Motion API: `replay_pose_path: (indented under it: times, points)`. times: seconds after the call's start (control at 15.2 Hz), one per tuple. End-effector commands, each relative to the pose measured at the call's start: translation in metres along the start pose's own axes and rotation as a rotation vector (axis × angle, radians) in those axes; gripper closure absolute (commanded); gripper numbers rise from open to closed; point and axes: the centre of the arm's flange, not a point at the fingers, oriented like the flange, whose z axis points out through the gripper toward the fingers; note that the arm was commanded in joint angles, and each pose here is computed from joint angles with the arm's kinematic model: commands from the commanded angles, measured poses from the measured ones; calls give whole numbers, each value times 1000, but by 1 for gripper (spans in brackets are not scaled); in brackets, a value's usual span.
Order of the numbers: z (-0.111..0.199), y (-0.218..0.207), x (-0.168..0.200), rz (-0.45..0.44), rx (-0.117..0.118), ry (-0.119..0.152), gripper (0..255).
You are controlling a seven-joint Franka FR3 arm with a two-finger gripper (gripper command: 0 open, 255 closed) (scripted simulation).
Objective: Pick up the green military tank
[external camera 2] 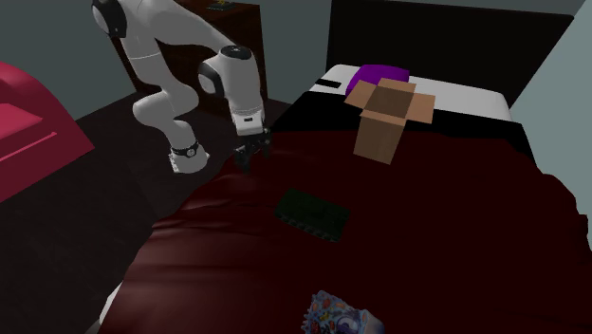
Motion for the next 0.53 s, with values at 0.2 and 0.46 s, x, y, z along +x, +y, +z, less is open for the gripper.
replay_pose_path:
  times: [0.2, 0.46]
  points:
    - [43, -17, 50, -26, 20, -13, 0]
    - [76, -32, 90, -47, 36, -24, 0]
